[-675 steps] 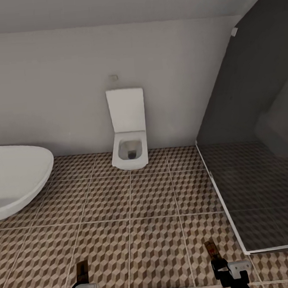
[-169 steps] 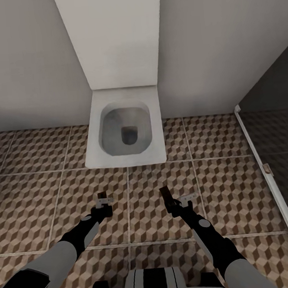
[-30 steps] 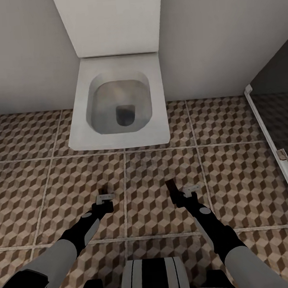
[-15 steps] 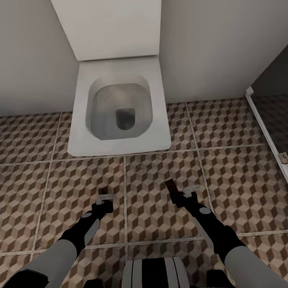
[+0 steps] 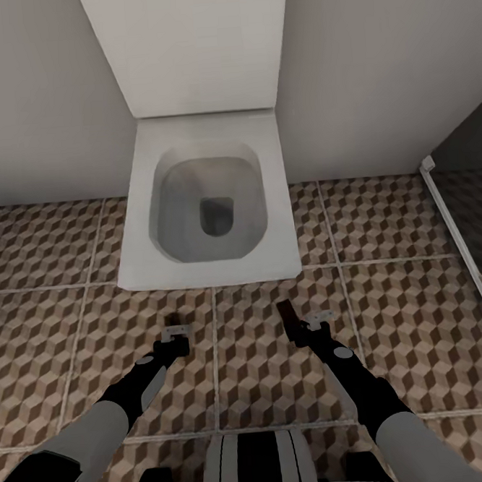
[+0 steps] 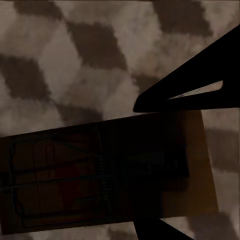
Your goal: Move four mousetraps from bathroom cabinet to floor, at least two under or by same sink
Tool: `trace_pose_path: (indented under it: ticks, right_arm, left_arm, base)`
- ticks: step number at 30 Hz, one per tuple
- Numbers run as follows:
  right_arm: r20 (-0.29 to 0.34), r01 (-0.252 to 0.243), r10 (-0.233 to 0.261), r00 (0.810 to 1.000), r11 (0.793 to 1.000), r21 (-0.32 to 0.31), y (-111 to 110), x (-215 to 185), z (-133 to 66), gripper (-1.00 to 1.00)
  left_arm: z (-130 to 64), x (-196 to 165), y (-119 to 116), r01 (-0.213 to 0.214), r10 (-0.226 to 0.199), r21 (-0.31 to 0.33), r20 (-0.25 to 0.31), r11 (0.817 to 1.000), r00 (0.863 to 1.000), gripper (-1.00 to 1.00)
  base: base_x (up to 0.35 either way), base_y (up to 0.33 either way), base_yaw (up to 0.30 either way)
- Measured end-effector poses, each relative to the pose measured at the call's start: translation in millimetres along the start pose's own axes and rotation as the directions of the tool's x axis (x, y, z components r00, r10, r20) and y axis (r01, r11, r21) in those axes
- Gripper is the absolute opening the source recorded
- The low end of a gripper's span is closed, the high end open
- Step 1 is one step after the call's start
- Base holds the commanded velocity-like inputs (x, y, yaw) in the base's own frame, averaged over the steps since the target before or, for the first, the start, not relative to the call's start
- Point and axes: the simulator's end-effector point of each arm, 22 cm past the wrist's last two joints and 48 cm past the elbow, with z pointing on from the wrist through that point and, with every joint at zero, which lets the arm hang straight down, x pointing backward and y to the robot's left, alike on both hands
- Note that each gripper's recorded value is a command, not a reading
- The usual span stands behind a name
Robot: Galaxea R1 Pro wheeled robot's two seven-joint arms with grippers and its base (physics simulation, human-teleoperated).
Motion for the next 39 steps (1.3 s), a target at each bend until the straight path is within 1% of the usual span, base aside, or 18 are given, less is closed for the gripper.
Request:
trace_pose_path:
  ticks: [5, 21, 22, 39]
  right_arm:
    - [0.0, 0.0, 0.0, 1.0, 1.0, 0.0, 0.0, 0.2, 0.2, -1.0]
    - [-0.001, 0.001, -0.001, 1.0, 1.0, 0.001, -1.0, 0.4, 0.1, -1.0]
    - [-0.001, 0.001, -0.001, 1.0, 1.0, 0.001, -1.0, 0.4, 0.1, -1.0]
    - [-0.001, 0.001, -0.001, 1.0, 1.0, -0.002, 0.2, 0.5, 0.2, -1.0]
  left_arm:
    - [0.2, 0.4, -0.4, -0.002, 0.002, 0.001, -0.001, 1.0, 1.0, -1.0]
    - [0.3, 0.5, -0.5, -0.003, 0.003, 0.001, -0.001, 1.0, 1.0, -1.0]
    - [0.3, 0.5, -0.5, -0.003, 0.003, 0.001, -0.001, 1.0, 1.0, 1.0]
    - [0.3, 0.5, -0.5, -0.004, 0.004, 0.001, -0.001, 1.0, 1.0, 1.0]
  base:
    - [0.091, 0.028, 0.0]
    - [0.003, 0.001, 0.0]
    - [0.0, 0.0, 0.0]
    - [0.0, 0.0, 0.0]
